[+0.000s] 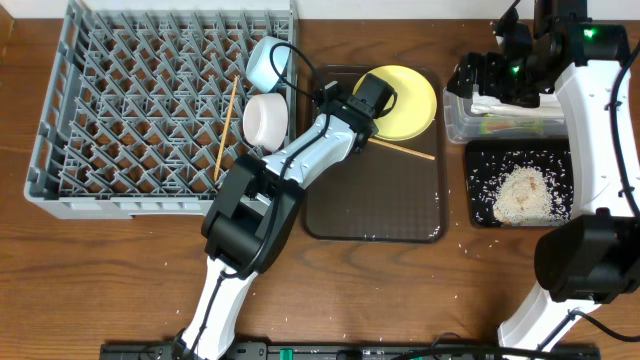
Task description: Sort waste into correct bins and load items into the dishwasher
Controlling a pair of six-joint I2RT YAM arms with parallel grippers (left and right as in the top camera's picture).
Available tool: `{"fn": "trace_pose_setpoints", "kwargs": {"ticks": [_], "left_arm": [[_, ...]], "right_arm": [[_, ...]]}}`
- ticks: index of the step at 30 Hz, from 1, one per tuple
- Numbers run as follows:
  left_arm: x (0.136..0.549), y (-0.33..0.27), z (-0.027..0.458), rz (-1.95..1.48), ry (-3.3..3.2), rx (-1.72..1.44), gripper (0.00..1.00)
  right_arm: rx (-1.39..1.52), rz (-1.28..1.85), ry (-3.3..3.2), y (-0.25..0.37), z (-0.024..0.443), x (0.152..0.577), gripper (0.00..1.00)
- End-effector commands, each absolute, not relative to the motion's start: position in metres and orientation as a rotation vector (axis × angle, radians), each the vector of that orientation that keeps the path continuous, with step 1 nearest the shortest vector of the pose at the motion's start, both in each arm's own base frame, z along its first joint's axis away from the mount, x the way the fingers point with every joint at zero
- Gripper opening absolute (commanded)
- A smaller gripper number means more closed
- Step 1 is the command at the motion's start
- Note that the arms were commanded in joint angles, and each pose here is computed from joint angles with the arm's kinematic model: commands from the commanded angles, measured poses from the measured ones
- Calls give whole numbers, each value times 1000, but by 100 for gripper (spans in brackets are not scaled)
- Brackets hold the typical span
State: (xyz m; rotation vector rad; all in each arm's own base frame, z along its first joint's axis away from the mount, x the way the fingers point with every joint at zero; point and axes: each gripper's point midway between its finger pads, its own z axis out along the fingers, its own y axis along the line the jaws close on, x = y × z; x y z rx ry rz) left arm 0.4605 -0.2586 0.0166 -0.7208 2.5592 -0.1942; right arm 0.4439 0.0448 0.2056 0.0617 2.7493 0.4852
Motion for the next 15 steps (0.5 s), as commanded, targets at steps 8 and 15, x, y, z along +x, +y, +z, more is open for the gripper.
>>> {"fn": "trace_pose_setpoints", "kwargs": {"ticks": [8, 15], "left_arm": [[455, -262, 9, -217, 2599, -722, 49], [453, -261, 0, -200, 2612, -723, 49]], "right_arm": [[42, 494, 2746, 52, 208, 443, 99], [42, 494, 2746, 52, 208, 443, 99]]}}
